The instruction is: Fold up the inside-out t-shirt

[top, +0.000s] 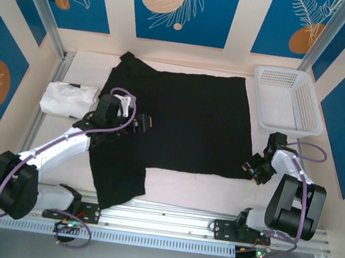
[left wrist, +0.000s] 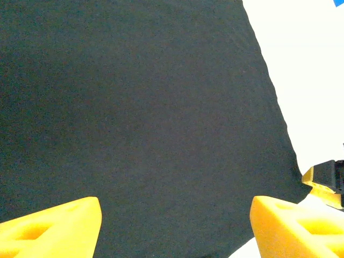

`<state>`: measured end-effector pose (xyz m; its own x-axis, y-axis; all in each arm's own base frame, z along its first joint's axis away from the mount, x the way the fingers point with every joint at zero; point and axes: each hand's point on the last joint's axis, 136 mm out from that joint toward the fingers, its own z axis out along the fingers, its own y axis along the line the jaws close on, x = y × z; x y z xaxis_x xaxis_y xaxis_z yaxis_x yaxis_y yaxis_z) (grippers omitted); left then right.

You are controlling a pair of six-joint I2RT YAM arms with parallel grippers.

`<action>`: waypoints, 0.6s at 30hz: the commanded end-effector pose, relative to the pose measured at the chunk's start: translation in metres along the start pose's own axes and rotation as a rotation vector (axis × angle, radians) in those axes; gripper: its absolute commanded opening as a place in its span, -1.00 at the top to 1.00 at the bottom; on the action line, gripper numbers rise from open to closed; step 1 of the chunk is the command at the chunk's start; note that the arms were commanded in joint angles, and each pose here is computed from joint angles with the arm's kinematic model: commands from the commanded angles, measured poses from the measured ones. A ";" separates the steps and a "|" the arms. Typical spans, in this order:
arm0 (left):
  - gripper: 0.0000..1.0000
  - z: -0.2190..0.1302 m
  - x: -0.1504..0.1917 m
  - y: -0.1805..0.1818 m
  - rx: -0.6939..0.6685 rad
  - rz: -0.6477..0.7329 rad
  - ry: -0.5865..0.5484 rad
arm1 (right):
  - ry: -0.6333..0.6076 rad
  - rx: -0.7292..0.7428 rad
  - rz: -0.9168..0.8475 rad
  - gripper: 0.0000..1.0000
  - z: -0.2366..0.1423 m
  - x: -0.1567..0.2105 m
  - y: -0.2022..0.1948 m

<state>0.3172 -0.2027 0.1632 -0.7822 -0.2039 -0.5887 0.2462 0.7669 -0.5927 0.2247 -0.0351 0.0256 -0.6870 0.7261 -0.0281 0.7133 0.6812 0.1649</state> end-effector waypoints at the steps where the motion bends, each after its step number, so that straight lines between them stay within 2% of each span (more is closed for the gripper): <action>1: -0.46 -0.005 0.017 0.005 -0.016 0.030 0.043 | 0.028 -0.028 0.004 0.20 -0.002 -0.002 0.007; 3: -0.46 -0.009 0.022 0.009 -0.031 0.034 0.052 | 0.047 -0.027 0.003 0.32 0.001 -0.001 0.007; 9: -0.47 -0.023 0.037 0.018 -0.080 0.047 0.078 | 0.113 0.003 -0.009 0.37 0.013 0.010 0.001; 13: -0.47 -0.034 0.048 0.025 -0.132 0.040 0.104 | 0.121 0.010 -0.027 0.58 0.015 0.011 0.003; 18: -0.46 -0.052 0.077 0.050 -0.264 0.012 0.181 | 0.093 -0.020 -0.060 0.82 0.009 0.011 0.010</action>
<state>0.2644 -0.1680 0.1426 -0.8299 -0.1417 -0.5396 0.1768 0.8506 -0.4952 0.2283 -0.0286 0.0150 -0.7236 0.6895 0.0331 0.6845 0.7105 0.1630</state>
